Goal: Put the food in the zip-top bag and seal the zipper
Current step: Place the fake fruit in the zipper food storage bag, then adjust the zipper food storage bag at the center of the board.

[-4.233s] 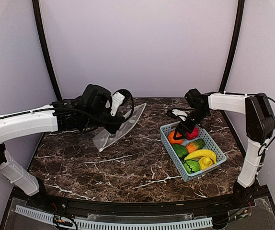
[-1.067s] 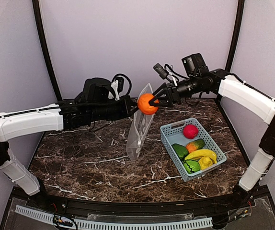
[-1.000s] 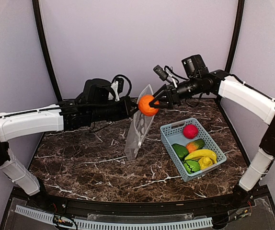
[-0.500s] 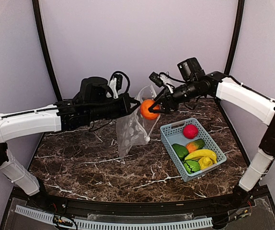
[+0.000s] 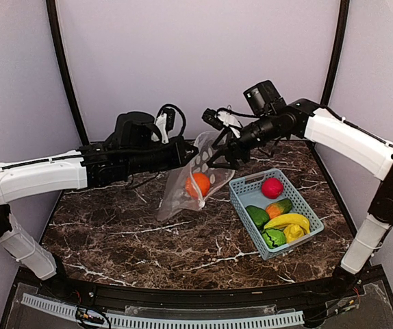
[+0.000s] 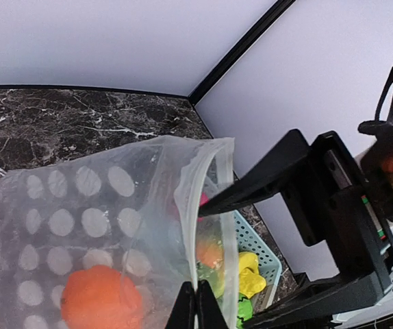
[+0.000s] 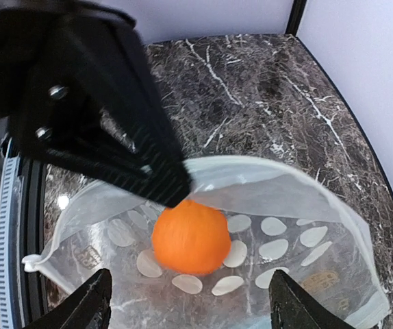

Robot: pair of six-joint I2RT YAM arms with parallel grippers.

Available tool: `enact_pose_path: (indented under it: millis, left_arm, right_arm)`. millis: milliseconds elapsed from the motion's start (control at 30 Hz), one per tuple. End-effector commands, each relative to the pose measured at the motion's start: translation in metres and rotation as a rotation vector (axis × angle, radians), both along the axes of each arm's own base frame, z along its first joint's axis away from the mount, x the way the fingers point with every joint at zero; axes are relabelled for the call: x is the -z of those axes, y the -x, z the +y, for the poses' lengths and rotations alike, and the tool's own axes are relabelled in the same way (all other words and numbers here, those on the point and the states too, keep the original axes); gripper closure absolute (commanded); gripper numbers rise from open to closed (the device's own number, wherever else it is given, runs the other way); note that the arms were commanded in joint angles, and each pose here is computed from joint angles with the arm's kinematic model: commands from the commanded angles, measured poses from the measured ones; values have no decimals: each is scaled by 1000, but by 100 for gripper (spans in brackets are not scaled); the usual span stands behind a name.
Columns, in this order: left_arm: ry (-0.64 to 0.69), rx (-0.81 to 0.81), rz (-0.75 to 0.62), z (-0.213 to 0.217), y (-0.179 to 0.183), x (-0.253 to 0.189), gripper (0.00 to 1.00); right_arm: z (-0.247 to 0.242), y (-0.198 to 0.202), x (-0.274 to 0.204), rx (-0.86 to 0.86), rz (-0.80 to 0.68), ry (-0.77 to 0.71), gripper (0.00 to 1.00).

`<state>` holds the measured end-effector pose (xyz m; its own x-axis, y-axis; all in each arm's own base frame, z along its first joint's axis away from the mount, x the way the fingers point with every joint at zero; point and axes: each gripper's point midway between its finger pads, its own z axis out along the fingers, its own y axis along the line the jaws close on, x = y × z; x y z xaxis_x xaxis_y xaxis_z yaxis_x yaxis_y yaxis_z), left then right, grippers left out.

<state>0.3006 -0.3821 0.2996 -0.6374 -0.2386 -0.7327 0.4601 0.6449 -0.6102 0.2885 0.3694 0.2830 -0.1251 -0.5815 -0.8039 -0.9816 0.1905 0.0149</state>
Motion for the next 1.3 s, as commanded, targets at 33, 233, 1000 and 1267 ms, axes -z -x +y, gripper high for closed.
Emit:
enact_pose_path:
  millis: [33,233,1000,1267]
  left_arm:
    - [-101,23,-46,17,9,-9,99]
    - [-203,108,-52,14,18,-5,99]
    - [-381,178,-58,27,19,6,99]
    - [-484,150,-70,37,7,8,99]
  right_arm:
    - [-23,50,-20,-243,-131,30,28]
    - [-27,72,-7,-346,-292,140,33]
    - [-1,82,-7,-411,-521,292,100]
    - [4,76,7,-413,-524,311,91]
